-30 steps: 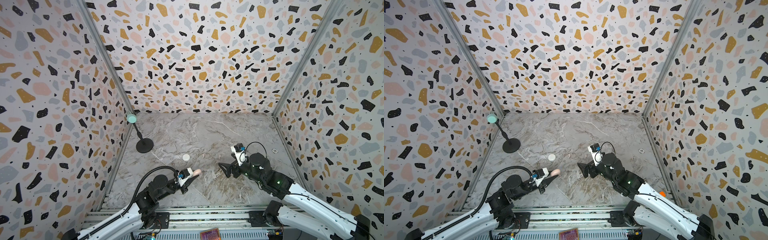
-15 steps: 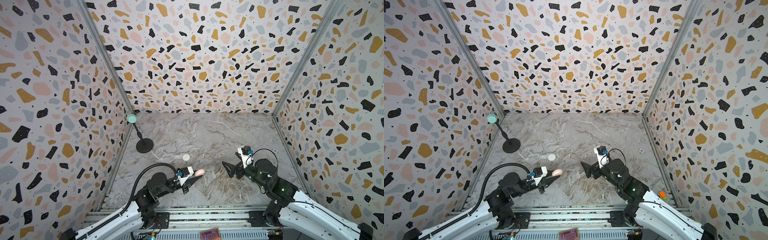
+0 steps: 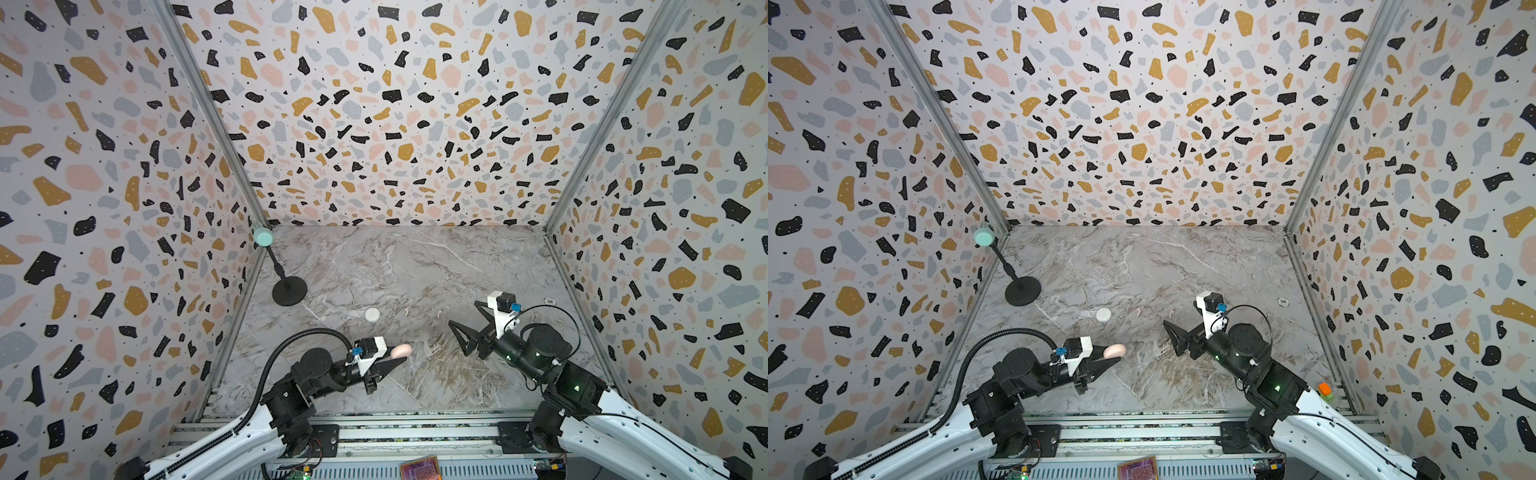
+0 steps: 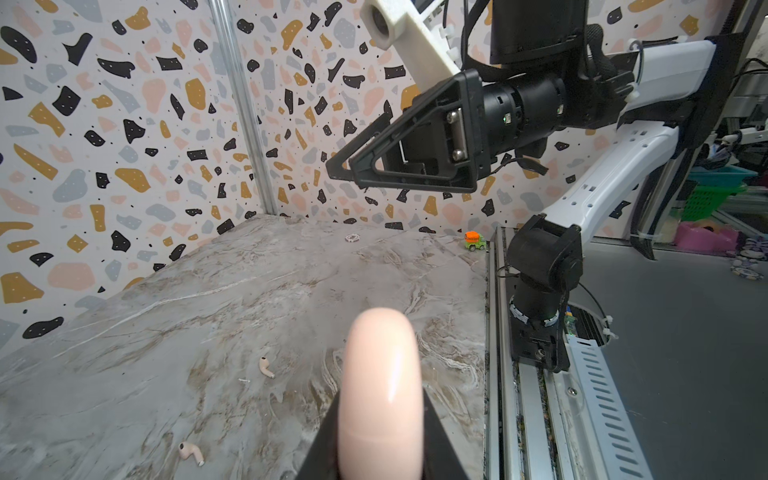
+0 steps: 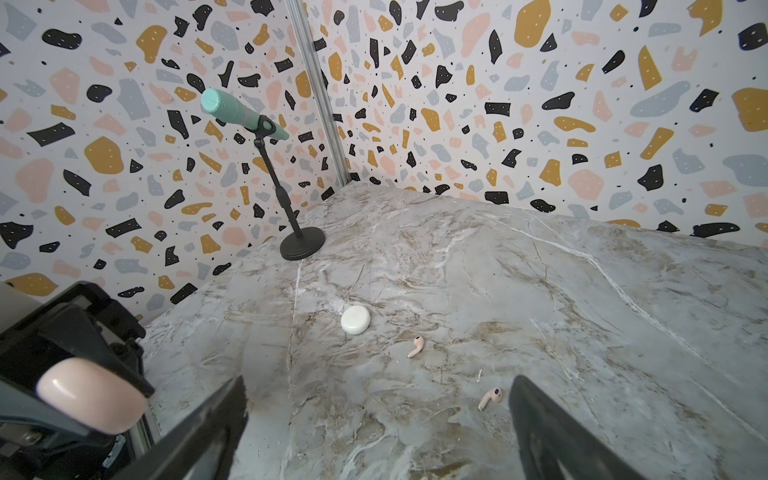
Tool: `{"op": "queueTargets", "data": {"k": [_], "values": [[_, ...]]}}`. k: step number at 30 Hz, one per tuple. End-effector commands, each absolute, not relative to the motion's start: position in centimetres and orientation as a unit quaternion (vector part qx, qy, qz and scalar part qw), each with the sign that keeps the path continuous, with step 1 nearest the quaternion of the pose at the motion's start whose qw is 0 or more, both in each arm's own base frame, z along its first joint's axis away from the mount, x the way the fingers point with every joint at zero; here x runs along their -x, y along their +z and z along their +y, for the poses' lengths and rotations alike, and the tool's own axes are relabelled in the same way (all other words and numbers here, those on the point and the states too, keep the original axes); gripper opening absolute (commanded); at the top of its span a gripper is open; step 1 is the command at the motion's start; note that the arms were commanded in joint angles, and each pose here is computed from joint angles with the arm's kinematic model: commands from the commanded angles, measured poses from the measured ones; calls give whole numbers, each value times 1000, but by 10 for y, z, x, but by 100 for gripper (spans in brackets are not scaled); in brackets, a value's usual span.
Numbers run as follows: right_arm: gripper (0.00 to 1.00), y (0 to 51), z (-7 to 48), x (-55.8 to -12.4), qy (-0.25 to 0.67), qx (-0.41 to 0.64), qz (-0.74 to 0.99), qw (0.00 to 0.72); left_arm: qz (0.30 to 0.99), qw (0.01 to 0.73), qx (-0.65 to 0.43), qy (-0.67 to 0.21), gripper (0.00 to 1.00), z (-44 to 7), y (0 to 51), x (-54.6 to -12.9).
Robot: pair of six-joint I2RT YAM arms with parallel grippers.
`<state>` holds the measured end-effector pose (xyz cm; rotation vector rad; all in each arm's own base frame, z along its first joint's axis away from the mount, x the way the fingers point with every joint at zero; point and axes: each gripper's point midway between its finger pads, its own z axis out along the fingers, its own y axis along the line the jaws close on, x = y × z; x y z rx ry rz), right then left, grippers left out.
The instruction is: Insert the wireless bluetooth earbuds into the charging case
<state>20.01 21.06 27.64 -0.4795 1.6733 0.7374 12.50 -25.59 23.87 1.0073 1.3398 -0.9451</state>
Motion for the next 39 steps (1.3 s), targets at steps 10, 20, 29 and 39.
{"op": "queueTargets", "data": {"k": [10, 20, 29, 39], "values": [[99, 308, 228, -184, 365, 231, 671, 603, 543, 576, -438, -426, 0, -261, 255, -116], [99, 301, 258, -160, 366, 319, 638, 598, 552, 570, -438, -422, 0, -262, 250, -118], [99, 290, 278, -139, 358, 388, 610, 591, 560, 562, -442, -418, 0, -264, 245, -120], [99, 282, 295, -115, 359, 440, 585, 579, 557, 559, -446, -422, 0, -266, 244, -118]]}}
